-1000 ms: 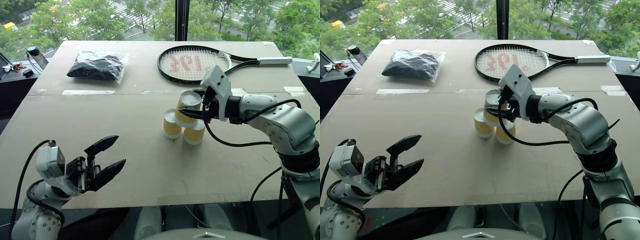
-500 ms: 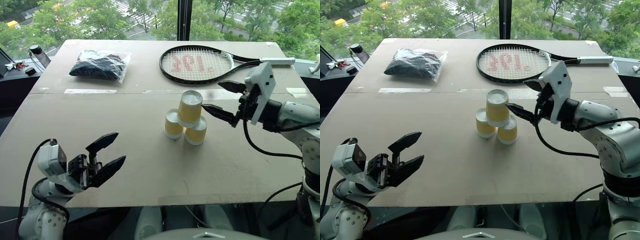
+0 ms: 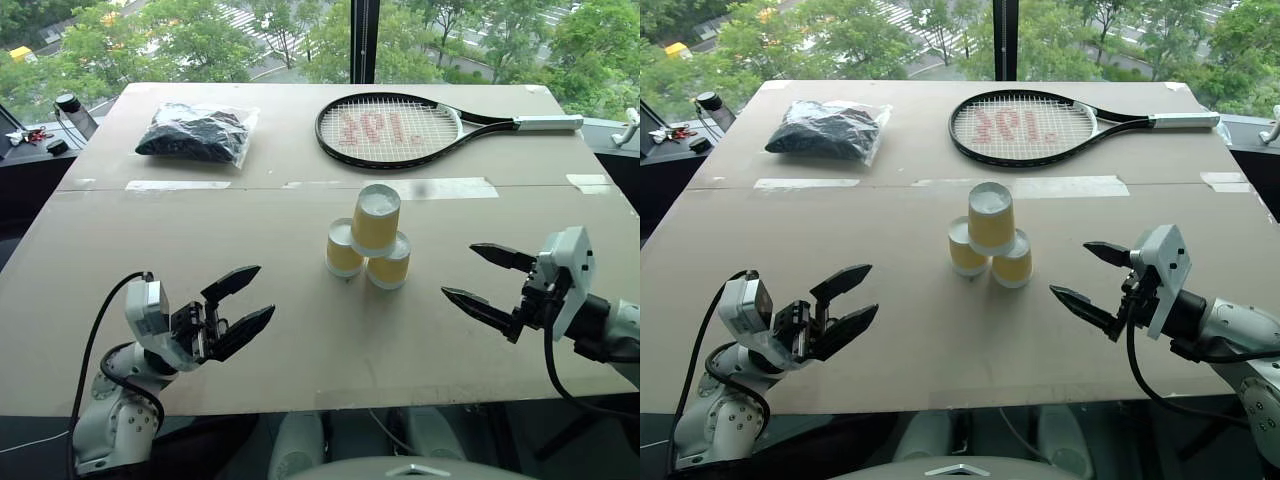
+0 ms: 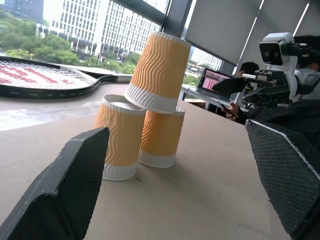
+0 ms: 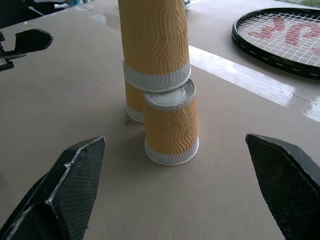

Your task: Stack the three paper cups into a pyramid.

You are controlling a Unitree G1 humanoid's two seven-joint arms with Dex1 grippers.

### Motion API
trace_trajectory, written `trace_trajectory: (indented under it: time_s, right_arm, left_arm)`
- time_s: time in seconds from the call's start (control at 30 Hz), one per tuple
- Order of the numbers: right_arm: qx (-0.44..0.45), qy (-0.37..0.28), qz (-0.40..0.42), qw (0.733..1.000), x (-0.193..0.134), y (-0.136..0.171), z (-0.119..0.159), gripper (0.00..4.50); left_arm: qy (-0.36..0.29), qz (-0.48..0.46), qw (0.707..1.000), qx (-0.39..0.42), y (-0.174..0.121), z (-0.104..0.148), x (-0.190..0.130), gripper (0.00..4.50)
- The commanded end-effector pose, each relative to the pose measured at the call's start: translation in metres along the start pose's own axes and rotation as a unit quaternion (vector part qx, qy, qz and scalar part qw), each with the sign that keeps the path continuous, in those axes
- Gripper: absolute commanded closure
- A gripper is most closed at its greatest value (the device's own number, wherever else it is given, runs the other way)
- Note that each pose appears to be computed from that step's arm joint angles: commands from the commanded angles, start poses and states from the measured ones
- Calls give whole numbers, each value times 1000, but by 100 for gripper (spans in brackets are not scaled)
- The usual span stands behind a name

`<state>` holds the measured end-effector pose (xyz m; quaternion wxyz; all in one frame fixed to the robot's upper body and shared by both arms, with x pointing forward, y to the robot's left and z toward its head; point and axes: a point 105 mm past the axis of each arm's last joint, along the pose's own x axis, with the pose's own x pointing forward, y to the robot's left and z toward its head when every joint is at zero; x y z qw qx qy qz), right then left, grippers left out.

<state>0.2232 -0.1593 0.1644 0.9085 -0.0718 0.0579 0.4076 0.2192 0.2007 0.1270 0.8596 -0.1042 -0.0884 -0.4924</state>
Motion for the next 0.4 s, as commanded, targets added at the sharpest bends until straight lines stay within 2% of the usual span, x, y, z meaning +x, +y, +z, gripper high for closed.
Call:
trace_trajectory:
  time_s: [0.03, 0.27, 0.4]
  right_arm:
    - [-27, 11, -35, 999, -18, -12, -15, 5]
    - [-32, 52, -89, 994, -59, -29, -66, 5]
    - [-37, 54, -98, 993, -61, -33, -74, 5]
  left_arm:
    - [43, 37, 998, -6, 5, -8, -8, 0]
    - [122, 117, 986, 7, 11, -21, -28, 0]
    - [162, 114, 980, -16, 6, -30, -23, 0]
